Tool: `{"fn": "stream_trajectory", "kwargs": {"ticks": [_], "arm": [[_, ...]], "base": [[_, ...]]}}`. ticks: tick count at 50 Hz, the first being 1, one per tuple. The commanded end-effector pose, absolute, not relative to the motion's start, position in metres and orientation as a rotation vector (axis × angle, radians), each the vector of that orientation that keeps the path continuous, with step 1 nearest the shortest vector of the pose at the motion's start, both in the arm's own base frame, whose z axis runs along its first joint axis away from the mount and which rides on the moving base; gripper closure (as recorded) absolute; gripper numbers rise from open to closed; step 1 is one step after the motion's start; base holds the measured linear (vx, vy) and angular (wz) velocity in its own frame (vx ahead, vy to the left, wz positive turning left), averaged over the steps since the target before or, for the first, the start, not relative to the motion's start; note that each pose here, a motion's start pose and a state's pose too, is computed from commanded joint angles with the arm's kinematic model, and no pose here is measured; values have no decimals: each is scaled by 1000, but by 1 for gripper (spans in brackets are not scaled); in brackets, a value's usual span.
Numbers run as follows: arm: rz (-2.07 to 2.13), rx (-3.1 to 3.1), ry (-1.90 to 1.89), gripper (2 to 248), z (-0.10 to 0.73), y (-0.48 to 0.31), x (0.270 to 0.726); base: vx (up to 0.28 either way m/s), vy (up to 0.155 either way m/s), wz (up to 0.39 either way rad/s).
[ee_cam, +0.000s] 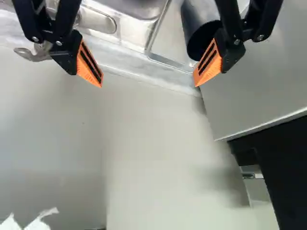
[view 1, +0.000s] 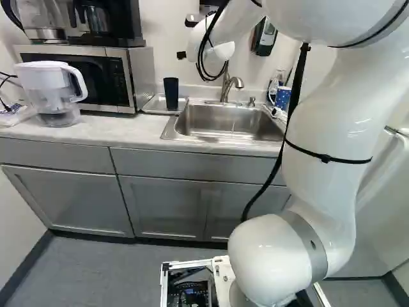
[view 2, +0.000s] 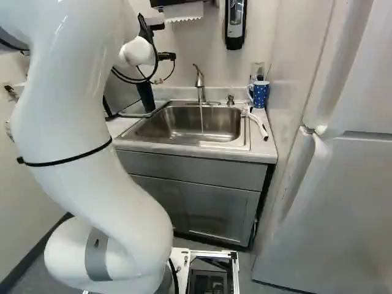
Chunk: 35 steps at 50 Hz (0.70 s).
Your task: Rinse the cup and place it in the tray
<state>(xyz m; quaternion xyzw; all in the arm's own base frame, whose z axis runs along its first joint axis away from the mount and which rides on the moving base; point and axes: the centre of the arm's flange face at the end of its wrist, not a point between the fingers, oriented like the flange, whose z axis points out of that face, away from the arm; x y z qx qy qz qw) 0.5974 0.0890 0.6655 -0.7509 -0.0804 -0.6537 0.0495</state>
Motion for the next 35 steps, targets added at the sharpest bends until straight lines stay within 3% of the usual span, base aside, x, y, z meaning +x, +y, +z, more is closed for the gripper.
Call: {"fn": "stream_trajectory", "kwargs": {"ticks": [35], "arm": [[-2019, -2349, -152, 3, 685, 41, 610]], "base": [[0, 0, 0]]}}
